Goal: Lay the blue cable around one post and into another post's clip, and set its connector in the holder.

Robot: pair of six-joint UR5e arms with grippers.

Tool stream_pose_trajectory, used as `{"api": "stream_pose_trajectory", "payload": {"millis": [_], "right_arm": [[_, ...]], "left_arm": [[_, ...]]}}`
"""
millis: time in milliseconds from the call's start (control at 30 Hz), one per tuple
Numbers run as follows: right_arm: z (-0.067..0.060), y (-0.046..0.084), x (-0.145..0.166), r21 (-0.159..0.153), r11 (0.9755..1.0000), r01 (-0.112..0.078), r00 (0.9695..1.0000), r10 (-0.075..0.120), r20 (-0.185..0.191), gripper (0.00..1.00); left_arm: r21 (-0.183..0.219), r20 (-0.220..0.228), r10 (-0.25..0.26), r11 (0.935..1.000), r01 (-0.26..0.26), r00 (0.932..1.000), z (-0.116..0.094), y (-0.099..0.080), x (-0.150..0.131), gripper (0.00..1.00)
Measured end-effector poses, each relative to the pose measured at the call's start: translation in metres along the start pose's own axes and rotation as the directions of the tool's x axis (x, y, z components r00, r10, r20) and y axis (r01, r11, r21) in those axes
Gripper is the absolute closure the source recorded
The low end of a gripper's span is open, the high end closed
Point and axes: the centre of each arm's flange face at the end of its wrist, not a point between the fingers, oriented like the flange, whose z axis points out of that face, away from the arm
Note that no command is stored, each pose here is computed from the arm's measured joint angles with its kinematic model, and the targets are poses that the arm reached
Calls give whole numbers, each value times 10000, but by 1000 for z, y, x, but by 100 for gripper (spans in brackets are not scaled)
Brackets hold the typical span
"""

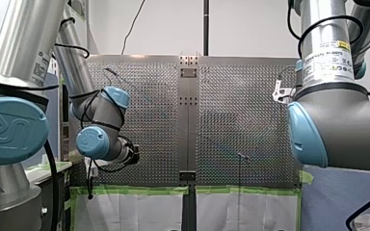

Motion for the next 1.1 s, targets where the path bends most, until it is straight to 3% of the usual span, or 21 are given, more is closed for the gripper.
{"api": "stream_pose_trajectory", "payload": {"millis": [500, 1100], "right_arm": [[7, 10, 1, 31, 10000, 26, 9999, -26, 120, 75], [17, 3, 6, 758, 9970, 130, 9985, -169, 515, 75]], "left_arm": [[-69, -19, 14, 10000, -14, 10000, 0, 1, 0, 0], [-120, -6, 9, 9999, -9, 10000, 1, 2, 0, 0]]}}
